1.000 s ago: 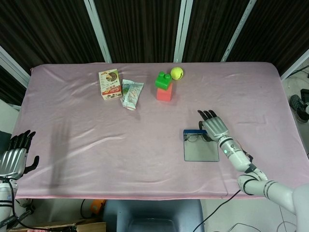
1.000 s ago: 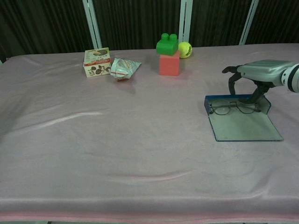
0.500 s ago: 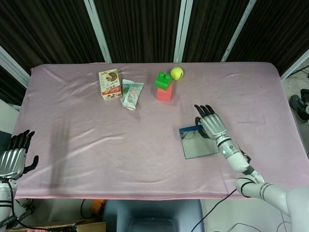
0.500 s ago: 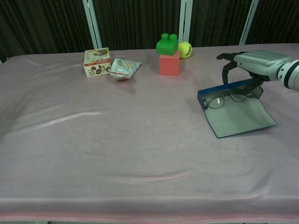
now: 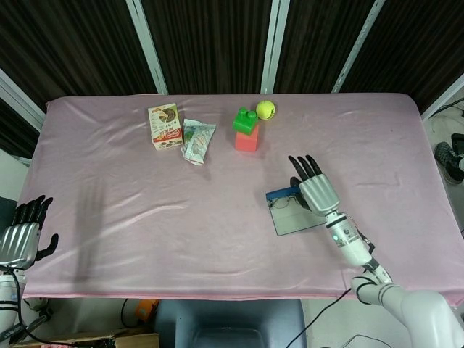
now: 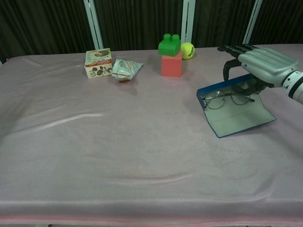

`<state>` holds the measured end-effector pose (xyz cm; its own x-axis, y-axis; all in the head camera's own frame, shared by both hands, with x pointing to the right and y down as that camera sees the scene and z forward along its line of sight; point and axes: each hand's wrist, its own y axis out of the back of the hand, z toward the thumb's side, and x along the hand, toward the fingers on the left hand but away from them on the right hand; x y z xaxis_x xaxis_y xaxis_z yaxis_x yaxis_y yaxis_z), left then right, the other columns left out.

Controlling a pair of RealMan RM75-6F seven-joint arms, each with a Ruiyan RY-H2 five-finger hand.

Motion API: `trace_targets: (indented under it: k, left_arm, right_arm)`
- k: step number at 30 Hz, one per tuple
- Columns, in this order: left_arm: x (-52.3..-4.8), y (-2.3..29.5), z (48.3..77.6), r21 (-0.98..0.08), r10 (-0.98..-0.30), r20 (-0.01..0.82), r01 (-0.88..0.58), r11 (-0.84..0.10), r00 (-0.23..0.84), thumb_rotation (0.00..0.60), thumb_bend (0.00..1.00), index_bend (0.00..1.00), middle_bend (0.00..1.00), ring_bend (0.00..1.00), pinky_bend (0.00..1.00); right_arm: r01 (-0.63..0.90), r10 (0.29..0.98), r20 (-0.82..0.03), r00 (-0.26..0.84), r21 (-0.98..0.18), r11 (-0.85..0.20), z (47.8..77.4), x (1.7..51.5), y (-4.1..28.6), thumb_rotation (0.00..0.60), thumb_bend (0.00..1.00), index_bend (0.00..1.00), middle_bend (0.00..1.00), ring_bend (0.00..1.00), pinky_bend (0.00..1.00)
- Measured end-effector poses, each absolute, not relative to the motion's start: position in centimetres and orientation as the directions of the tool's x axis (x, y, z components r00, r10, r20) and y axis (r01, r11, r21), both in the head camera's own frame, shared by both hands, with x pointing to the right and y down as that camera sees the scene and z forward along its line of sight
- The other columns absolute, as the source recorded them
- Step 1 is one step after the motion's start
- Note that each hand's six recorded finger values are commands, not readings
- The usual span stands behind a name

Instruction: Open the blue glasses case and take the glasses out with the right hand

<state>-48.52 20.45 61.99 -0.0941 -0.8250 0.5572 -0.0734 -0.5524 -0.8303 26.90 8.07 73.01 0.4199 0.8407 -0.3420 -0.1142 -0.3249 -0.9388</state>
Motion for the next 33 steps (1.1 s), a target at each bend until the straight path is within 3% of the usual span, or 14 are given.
trace_targets:
  k: [10, 25, 33]
  left_arm:
    - [-48.5, 20.5, 62.1, -0.827, -0.822, 0.562, -0.071, -0.557, -0.096, 0.600, 0.41, 0.00, 0.00, 0.00, 0.02]
    - [-48.5, 20.5, 62.1, -0.826, -0.820, 0.564, -0.071, -0.559, -0.096, 0.600, 0.41, 0.00, 0.00, 0.00, 0.02]
    - [-48.4, 20.5, 62.2, -0.824, -0.818, 0.567, -0.067, -0.563, -0.094, 0.600, 0.41, 0.00, 0.00, 0.00, 0.02]
  right_arm:
    - [-0.069, 0.867, -0.286, 0.409, -0.957, -0.283, 73.4, 27.2, 8.7, 0.600, 0.55, 0.69, 0.11, 0.00, 0.00]
    - [0.000, 0.948, -0.165, 0.273, -0.985, -0.172, 71.8, 28.7, 5.9, 0.600, 0.55, 0.70, 0.12, 0.00, 0.00]
    - [-0.078, 0.959, -0.203, 0.198, -0.979, -0.190, 72.3, 30.5, 4.7, 0.600, 0.55, 0.68, 0.13, 0.00, 0.00]
